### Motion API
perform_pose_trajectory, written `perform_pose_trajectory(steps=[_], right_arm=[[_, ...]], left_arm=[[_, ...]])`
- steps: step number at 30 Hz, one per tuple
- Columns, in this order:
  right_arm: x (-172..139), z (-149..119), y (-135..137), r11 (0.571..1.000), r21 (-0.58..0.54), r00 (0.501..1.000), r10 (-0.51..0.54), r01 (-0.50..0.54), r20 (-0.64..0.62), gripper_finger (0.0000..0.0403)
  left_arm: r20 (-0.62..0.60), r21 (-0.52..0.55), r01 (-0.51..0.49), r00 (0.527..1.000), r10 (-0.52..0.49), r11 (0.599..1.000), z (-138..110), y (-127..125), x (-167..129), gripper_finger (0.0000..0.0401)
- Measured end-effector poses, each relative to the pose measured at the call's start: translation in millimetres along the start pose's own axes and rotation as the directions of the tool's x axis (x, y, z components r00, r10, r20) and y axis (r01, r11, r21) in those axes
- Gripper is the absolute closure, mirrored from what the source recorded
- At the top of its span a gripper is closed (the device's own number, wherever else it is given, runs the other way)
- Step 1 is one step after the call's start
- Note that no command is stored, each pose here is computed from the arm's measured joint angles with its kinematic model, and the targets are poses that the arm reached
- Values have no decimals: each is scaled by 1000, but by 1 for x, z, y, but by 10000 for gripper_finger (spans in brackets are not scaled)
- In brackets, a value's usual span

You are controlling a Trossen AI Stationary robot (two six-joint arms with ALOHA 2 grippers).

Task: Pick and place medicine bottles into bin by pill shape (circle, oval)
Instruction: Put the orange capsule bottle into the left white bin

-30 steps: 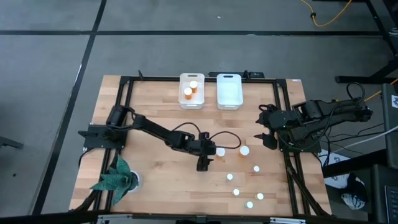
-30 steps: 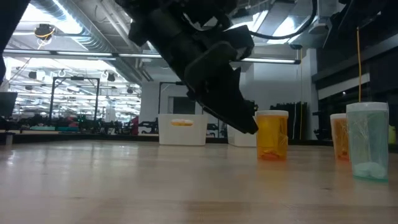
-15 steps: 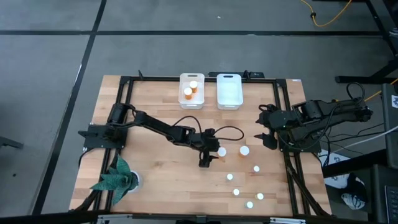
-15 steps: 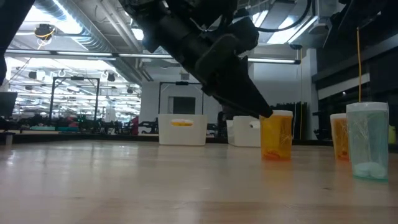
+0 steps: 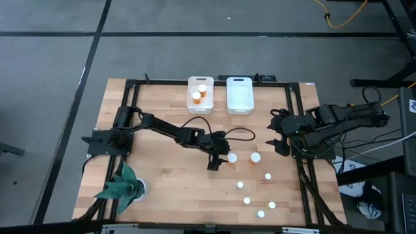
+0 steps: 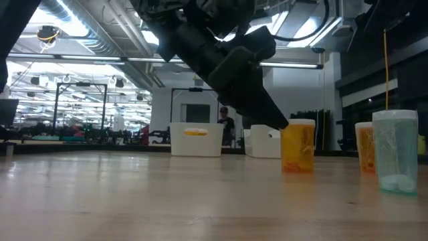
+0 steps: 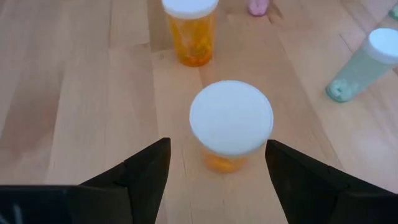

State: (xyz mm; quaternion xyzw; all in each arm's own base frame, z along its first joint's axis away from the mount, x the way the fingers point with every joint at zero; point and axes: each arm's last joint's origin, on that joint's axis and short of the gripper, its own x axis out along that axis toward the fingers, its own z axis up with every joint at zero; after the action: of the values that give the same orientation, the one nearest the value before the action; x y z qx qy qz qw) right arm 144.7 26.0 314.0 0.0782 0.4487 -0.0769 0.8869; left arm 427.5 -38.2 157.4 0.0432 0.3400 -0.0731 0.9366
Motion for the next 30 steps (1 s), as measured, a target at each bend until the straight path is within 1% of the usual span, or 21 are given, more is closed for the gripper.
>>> perform_pose_trajectory(steps=[3,8,14,18,22,25,30], right_arm=[[0,0,0,1000,-1,1000,0,0,0,73],[0,0,0,1000,0,1000,0,0,0,73],[0,0,0,1000,0,1000,0,0,0,73],[0,0,0,1000,-1,1000,0,0,0,73],[0,0,0,1000,0,1000,0,0,1,73],[0,0,0,1000,-1,1000,0,0,0,73],[0,0,0,1000,-1,1000,0,0,0,73]], left_arm=[[1,-4,-5,1000,5,1000,0,-4,0,147],[6,6,-59,998,59,998,2,-11,0,147],[12,2,-64,998,64,998,2,-13,1,147],[-3,-1,-67,998,67,998,-5,-11,10,147],[61,-10,-62,996,62,998,-8,-7,23,147],[107,-12,-69,992,70,998,-5,-7,24,147],[109,-18,-74,991,76,997,-5,-5,24,147]])
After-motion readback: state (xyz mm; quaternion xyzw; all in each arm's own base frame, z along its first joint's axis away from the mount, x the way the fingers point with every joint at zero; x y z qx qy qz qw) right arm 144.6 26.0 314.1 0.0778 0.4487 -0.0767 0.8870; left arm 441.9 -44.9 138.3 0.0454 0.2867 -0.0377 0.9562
